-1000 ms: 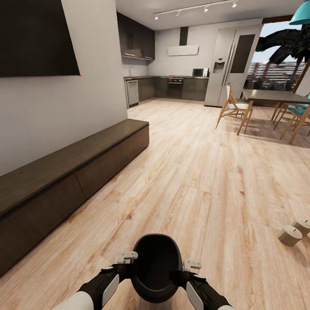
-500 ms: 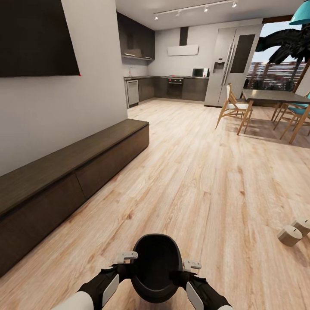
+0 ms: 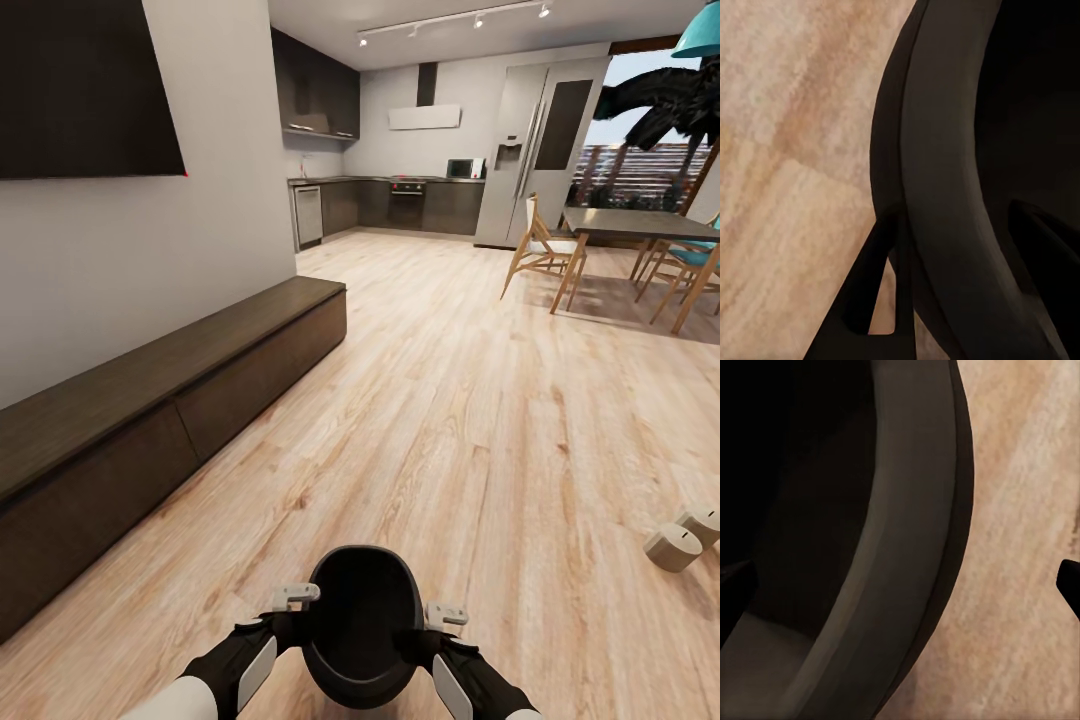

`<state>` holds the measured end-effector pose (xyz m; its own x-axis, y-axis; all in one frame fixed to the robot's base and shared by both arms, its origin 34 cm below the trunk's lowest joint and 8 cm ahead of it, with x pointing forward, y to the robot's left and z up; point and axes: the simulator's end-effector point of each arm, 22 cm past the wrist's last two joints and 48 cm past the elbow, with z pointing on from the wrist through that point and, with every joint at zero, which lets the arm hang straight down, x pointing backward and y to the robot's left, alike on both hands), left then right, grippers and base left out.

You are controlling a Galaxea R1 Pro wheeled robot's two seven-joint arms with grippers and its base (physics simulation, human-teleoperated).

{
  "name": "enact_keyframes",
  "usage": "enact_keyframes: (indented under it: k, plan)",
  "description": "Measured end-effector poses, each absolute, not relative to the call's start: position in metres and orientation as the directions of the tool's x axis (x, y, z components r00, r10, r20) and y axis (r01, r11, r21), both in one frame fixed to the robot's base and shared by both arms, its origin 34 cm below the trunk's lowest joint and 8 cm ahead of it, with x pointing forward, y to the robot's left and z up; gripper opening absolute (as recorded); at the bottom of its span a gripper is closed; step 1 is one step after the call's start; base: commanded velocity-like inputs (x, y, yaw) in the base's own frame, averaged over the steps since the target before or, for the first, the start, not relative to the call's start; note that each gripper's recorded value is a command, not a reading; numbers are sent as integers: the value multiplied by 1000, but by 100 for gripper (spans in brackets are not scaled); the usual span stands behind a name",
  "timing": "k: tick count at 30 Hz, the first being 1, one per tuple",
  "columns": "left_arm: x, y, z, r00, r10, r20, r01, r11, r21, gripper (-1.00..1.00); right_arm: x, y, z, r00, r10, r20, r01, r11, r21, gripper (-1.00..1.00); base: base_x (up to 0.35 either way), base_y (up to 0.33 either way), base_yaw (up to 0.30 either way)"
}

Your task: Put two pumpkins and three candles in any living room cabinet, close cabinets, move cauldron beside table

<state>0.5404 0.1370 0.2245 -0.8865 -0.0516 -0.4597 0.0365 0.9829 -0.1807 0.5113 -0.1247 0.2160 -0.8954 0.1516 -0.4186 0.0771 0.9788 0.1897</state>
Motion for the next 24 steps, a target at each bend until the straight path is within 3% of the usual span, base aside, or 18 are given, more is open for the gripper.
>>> enact_keyframes:
  k: [11, 12, 24]
  plan:
    - [540, 137, 224, -886, -51, -460, 37, 983, -180, -100, 511, -125, 216, -895, 153, -418, 78, 979, 190, 100, 0, 0, 0]
    - [540, 137, 224, -886, -51, -460, 37, 983, -180, -100, 511, -125, 216, -895, 153, -418, 78, 979, 190, -100, 0, 0, 0]
    - [540, 137, 224, -887, -56, -459, 33, 982, -184, -100, 512, -136, 215, -896, 137, -423, 73, 984, 164, -100, 0, 0, 0]
